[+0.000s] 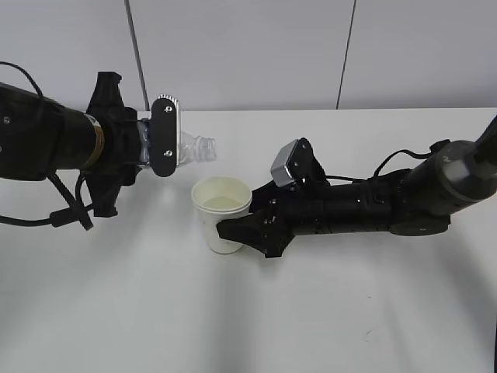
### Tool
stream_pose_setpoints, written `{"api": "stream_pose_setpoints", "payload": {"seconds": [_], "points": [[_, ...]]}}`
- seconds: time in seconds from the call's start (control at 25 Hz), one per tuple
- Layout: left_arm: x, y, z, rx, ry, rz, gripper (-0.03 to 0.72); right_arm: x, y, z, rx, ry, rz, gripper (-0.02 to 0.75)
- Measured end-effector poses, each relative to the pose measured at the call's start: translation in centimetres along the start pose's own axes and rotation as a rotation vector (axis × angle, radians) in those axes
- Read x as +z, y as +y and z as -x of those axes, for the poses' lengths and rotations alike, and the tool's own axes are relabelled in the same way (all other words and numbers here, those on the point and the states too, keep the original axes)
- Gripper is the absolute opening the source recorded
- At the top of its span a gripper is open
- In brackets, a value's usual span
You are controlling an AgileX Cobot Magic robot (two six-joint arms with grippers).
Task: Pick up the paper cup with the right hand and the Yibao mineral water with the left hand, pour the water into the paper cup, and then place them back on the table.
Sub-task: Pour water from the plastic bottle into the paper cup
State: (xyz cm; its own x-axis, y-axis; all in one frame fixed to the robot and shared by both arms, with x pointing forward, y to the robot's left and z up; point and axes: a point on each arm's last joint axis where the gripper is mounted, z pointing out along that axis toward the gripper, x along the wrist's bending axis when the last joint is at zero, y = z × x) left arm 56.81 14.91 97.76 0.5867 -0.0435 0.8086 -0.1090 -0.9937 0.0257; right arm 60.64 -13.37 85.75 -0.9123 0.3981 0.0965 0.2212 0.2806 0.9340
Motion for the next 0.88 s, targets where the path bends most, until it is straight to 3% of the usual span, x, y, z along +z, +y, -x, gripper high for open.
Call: {"api": "stream_pose_setpoints", "payload": {"seconds": [0.12, 0.48, 0.88], "points": [[0.0, 0.0, 0.0, -0.084, -0.001, 0.000, 0.338, 0.0, 0.0, 0.1, 0.006, -0.007, 0.005, 0.512], [0.0, 0.0, 0.0, -0.468, -0.003, 0.001, 0.338, 0.0, 0.2, 0.4, 0.037, -0.047, 0.025, 0.512], [0.0, 0.2, 0.1, -0.751, -0.019, 0.020, 0.338, -0.1, 0.5, 1.2, 0.087, -0.132, 0.057, 0.512]]}}
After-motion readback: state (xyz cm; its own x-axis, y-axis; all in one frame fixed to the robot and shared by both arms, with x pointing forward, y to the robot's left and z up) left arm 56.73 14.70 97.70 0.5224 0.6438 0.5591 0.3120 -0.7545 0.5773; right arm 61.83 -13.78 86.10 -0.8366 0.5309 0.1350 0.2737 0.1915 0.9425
